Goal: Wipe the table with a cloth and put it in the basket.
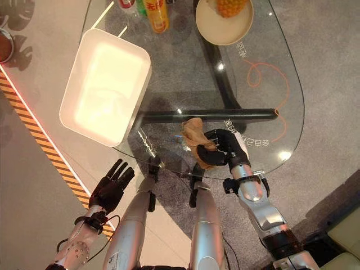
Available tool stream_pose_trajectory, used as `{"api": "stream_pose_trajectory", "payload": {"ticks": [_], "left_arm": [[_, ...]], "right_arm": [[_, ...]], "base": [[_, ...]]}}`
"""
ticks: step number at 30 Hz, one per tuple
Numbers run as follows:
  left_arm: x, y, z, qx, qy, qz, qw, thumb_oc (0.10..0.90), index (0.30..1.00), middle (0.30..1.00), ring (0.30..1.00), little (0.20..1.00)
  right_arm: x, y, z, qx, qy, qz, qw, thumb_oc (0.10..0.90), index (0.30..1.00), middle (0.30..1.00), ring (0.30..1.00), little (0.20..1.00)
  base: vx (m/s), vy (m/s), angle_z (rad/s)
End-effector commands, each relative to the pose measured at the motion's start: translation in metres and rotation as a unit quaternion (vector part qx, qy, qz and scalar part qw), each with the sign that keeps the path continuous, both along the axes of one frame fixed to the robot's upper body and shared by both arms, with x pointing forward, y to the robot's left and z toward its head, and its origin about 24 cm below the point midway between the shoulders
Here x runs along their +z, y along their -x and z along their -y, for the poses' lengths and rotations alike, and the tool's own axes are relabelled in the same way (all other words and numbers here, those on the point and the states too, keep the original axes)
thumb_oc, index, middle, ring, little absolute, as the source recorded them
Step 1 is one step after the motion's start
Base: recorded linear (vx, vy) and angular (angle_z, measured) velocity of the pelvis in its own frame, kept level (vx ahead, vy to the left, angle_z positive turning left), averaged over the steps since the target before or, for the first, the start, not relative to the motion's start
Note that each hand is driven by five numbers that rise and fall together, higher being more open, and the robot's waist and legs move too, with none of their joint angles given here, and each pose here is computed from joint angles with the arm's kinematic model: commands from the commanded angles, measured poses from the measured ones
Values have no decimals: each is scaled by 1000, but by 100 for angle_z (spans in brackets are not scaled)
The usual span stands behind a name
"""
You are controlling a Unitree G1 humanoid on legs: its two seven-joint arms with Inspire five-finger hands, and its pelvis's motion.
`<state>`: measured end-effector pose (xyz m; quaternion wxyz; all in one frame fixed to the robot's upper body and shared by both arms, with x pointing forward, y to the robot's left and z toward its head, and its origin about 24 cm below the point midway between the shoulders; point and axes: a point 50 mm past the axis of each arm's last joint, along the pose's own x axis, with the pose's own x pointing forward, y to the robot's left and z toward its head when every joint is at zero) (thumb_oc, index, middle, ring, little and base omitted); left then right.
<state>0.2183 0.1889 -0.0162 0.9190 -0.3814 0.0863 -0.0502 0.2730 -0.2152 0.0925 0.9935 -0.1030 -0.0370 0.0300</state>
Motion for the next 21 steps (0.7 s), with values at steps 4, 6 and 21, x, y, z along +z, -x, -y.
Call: {"api": "stream_pose_trajectory", "payload": {"ticks": [4,6,21], "left_arm": [[32,6,3,-37,59,105,992,800,900,900,900,900],[38,4,5,-43,67,115,990,800,900,900,900,900],[91,-10,34,-129,144,207,959,800,900,900,900,900]], "right_arm": [[75,24,-41,175,-71,199,962,100,300,300,300,200],[78,25,-43,178,-71,205,960,100,300,300,300,200],[93,35,-77,280,-80,225,930,100,300,300,300,200]], "base": [[3,36,-15],[4,7,-8],[0,0,0]]}}
